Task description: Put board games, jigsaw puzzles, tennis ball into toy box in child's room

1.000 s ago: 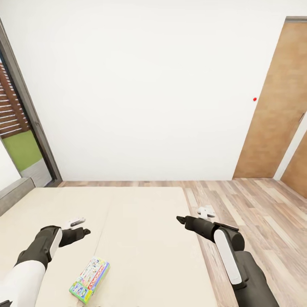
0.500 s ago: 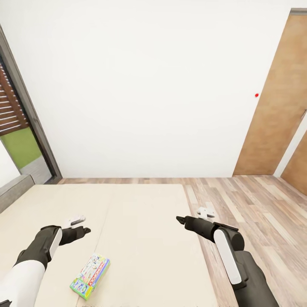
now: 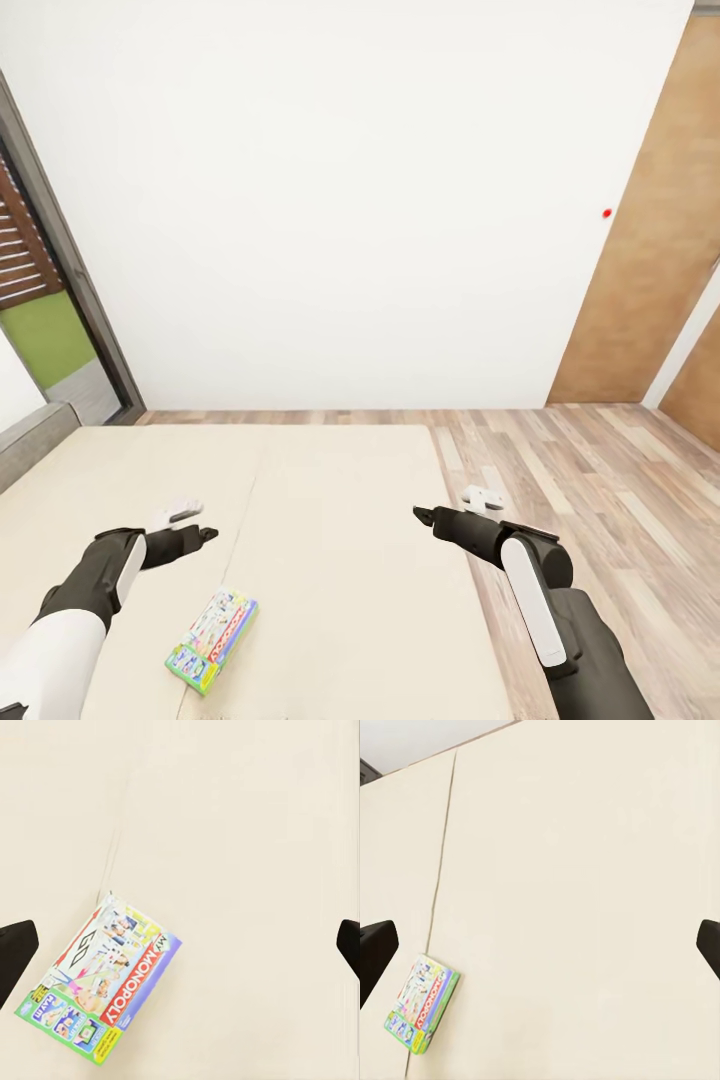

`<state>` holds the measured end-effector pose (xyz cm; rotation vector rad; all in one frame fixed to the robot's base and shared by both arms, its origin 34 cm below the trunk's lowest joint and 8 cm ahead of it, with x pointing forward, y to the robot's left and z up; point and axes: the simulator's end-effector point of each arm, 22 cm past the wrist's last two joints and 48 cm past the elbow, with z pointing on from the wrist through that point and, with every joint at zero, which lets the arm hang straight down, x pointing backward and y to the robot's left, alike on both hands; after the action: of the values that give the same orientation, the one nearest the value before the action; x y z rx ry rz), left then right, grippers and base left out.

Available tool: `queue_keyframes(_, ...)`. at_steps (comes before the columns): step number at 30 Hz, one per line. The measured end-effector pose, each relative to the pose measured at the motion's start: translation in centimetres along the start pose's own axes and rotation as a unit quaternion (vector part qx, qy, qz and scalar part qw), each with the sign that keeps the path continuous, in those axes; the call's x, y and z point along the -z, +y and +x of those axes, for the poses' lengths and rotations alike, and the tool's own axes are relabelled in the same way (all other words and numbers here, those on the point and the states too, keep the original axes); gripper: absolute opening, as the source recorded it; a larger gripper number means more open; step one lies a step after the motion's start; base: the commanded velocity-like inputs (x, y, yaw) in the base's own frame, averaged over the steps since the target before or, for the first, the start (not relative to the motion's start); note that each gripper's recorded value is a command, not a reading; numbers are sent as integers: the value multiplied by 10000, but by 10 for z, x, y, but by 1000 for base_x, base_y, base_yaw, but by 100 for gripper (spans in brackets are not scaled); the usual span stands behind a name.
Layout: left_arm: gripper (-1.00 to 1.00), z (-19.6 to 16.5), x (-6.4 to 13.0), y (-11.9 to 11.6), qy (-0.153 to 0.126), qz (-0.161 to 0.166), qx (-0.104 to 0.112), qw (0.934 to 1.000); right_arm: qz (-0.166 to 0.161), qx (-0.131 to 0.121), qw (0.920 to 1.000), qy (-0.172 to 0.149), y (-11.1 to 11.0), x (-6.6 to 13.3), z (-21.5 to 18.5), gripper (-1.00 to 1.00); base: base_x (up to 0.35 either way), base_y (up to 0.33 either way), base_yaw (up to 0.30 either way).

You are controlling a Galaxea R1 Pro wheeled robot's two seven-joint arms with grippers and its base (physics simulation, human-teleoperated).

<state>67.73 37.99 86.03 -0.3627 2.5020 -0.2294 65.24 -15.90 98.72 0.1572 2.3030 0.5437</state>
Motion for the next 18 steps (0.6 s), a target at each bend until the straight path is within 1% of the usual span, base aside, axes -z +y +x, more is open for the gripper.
queue_keyframes(3, 100, -1, -1, -1, -17, 58, -16, 10000, 6, -7, 10000, 21, -1, -2, 2, 100, 0, 0, 0)
queue_keyframes(10, 100, -5, 1, 13, -28, -12, -32, 10000, 18, -22, 10000, 83, -3, -5, 7, 100, 0, 0, 0)
queue_keyframes(12, 100, -7, 2, 21, -19, -61, -32, 10000, 23, -28, 9999, 97, -4, -7, 8, 100, 0, 0, 0)
queue_keyframes(15, 100, -13, 3, 28, -36, -111, -29, 9999, 30, -36, 9999, 119, -5, -8, 9, 100, 0, 0, 0)
queue_keyframes(18, 100, -31, 5, 25, -125, -96, -24, 9999, 34, -48, 9999, 141, -6, -10, 11, 100, 0, 0, 0)
